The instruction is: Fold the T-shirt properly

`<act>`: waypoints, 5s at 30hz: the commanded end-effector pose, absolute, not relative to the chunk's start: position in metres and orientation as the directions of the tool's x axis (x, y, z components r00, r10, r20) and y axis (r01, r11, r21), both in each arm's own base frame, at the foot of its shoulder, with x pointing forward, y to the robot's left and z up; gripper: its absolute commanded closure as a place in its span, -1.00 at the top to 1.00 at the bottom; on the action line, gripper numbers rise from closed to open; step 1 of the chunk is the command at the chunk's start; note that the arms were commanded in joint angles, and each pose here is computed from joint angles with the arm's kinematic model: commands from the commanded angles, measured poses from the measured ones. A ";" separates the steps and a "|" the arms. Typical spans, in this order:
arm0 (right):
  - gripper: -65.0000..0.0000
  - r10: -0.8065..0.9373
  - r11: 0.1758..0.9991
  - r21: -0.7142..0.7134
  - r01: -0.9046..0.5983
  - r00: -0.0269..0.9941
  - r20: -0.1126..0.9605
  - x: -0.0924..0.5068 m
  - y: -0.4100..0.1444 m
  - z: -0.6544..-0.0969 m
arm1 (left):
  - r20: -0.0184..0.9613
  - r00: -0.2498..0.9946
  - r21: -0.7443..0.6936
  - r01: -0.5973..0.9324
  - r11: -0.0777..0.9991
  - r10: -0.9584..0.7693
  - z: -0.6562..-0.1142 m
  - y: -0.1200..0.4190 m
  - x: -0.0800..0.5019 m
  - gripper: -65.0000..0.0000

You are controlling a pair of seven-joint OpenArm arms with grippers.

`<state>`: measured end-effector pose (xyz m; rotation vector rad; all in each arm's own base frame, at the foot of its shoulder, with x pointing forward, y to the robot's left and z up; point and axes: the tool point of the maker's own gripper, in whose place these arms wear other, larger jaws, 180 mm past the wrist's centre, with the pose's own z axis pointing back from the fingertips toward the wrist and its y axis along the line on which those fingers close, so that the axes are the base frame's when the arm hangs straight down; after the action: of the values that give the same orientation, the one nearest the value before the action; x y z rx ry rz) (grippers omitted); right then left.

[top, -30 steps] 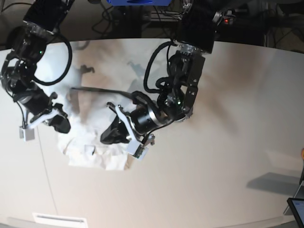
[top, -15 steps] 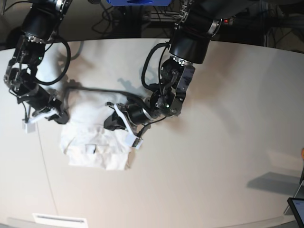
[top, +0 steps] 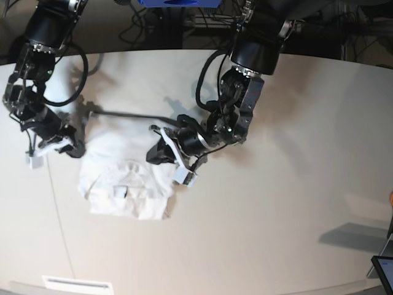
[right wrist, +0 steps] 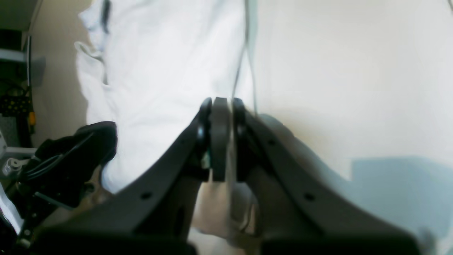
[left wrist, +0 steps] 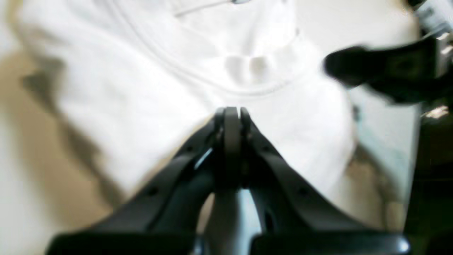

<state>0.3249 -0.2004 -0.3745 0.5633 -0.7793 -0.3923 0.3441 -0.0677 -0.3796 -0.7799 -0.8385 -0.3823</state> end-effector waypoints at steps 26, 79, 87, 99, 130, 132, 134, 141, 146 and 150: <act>-0.88 -0.552 0.719 0.694 0.038 0.639 0.536 0.408 -0.189 -0.336 | 0.765 0.628 -0.535 0.491 0.688 0.146 -0.360 -0.091 0.432 -1.00; -0.90 0.041 0.997 -0.048 0.062 0.116 0.992 0.138 -0.234 -0.339 | 0.945 0.047 0.229 0.614 0.755 -0.324 -0.303 0.105 0.188 -1.00; -0.90 0.100 0.965 -0.160 0.207 0.273 0.957 0.083 -0.298 -0.361 | 0.921 0.167 0.167 0.647 0.744 -0.352 -0.325 0.117 0.140 -1.00; -1.00 -0.048 0.965 -0.127 0.231 0.628 0.777 -0.013 -0.293 -0.448 | 0.842 0.420 -0.010 0.639 0.769 -0.338 -0.367 0.125 0.055 -1.00; -0.99 -0.075 0.982 0.179 0.066 0.996 0.043 -0.011 -0.106 -0.662 | 0.164 0.978 -0.326 0.176 0.929 -0.128 -0.650 0.112 0.004 -1.00; -0.99 -0.074 0.992 0.103 0.066 0.995 0.072 -0.007 -0.120 -0.664 | 0.174 0.977 -0.326 0.172 0.930 -0.120 -0.650 0.111 0.010 -1.00; -0.99 -0.068 0.998 0.014 0.067 0.990 0.127 0.000 -0.137 -0.664 | 0.173 0.978 -0.326 0.169 0.930 -0.117 -0.650 0.111 0.010 -1.00; -0.99 -0.017 0.984 -0.168 0.059 0.970 0.242 0.010 -0.178 -0.656 | 0.189 0.975 -0.325 0.171 0.930 -0.113 -0.650 0.111 0.015 -1.00; -0.99 -0.022 0.984 -0.166 0.062 0.972 0.232 0.015 -0.178 -0.657 | 0.249 0.962 -0.320 0.194 0.927 -0.116 -0.647 0.108 0.039 -1.00; -0.99 -0.019 0.984 -0.167 0.059 0.973 0.230 0.016 -0.178 -0.657 | 0.253 0.960 -0.319 0.196 0.927 -0.116 -0.647 0.108 0.041 -1.00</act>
<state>0.0189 -0.1749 -0.6576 -0.1661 -0.2307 -0.0412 0.0469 0.1079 -0.6467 -0.3430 -0.2405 -0.1616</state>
